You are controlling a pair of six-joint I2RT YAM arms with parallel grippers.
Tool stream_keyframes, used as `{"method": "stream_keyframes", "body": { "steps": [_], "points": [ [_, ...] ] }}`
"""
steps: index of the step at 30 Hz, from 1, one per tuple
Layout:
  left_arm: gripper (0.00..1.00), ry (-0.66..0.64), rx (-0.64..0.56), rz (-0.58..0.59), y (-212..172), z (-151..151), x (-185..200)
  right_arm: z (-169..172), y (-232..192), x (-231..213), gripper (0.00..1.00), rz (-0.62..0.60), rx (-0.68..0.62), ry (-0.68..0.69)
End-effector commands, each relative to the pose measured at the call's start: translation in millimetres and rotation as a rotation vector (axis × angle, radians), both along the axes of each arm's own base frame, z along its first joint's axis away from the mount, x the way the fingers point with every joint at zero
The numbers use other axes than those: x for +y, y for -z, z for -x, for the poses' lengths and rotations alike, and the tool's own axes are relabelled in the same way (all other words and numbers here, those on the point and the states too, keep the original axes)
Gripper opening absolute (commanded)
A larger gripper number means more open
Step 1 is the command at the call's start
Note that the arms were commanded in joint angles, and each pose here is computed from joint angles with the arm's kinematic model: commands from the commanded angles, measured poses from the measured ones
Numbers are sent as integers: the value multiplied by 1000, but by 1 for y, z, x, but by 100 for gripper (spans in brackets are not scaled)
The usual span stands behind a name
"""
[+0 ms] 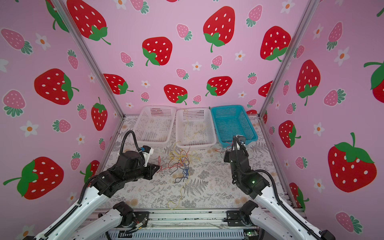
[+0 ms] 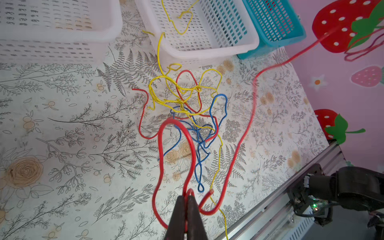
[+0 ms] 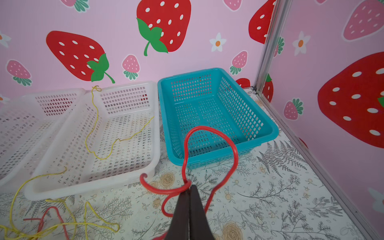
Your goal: Untangle the cables
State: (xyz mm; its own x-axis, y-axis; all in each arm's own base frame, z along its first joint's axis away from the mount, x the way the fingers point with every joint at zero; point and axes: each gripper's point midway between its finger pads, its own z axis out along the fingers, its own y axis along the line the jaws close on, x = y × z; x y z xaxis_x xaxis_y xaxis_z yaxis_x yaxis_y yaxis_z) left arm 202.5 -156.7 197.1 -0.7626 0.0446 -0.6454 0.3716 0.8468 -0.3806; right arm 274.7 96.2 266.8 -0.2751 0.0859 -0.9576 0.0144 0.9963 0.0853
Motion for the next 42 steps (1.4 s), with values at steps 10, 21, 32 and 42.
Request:
{"method": "stream_keyframes", "body": {
  "steps": [10,21,32,42],
  "points": [
    [0,89,-143,88,-41,10,-8,-89,-22,-17,0,-104,43,100],
    [0,74,-160,96,-42,11,-5,-185,38,-44,0,-221,211,186],
    [0,76,-160,98,-42,10,-5,-206,39,-48,34,-202,199,219],
    [0,74,-176,130,-63,-5,-16,-160,-13,-36,67,-270,73,124]
  ]
}}
